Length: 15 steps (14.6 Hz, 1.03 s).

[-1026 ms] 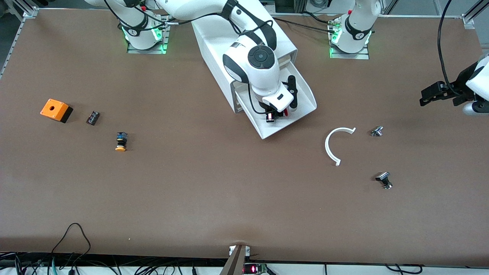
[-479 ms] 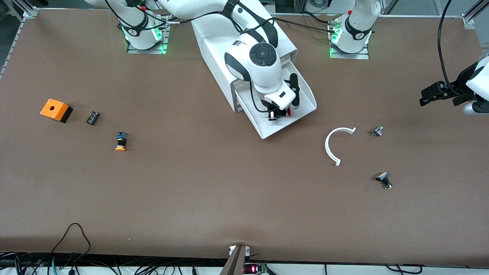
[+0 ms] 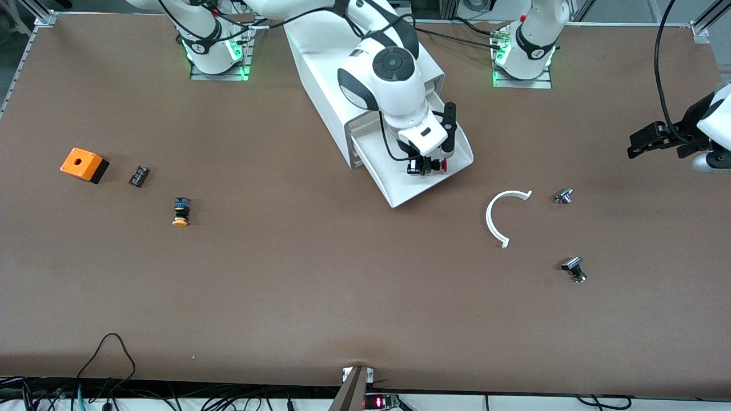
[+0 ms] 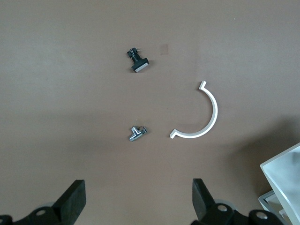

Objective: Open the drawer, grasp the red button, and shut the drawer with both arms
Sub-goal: 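Lift the red button out of the drawer with the right gripper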

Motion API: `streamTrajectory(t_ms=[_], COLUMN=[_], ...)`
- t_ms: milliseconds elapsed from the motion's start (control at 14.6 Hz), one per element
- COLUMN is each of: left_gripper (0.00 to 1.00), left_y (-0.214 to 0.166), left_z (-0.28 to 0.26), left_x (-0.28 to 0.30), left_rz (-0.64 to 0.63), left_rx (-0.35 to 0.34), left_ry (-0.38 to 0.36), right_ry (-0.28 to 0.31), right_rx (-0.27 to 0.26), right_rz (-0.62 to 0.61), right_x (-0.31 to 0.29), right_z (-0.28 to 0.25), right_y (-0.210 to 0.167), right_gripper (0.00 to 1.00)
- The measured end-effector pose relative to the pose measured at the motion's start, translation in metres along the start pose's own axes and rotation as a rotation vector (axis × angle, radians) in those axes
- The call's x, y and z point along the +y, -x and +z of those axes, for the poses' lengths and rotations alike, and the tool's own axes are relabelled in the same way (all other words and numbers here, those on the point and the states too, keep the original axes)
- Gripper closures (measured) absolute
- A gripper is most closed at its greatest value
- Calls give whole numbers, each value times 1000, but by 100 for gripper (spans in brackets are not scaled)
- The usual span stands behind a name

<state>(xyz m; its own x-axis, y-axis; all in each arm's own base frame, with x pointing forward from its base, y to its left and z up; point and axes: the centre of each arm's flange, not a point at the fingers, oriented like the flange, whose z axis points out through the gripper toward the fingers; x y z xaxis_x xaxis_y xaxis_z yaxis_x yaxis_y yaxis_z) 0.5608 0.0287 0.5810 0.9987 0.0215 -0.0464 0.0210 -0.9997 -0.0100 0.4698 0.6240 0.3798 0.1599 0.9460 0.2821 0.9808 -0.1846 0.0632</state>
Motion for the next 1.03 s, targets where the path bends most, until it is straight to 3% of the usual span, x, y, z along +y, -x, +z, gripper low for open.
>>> streamTrajectory(t_ms=[205,342,821,1026], left_gripper=[0,0,0,0], left_y=[0,0,-1,-9], left_z=[0,-1,-7,13], left_x=[0,0,8,14], left_rz=[0,0,15,29], left_rx=[0,1,11,-34], left_ry=[0,1,1,9], right_ry=[27,39,72,80], right_rx=[32,25,-76,-119], right_rz=[87,136,333,424], right_x=[9,27,126,155], right_z=[-33,-43,-46,-40], right_y=[-3,10,116,159], right_gripper=[59,59,59,59])
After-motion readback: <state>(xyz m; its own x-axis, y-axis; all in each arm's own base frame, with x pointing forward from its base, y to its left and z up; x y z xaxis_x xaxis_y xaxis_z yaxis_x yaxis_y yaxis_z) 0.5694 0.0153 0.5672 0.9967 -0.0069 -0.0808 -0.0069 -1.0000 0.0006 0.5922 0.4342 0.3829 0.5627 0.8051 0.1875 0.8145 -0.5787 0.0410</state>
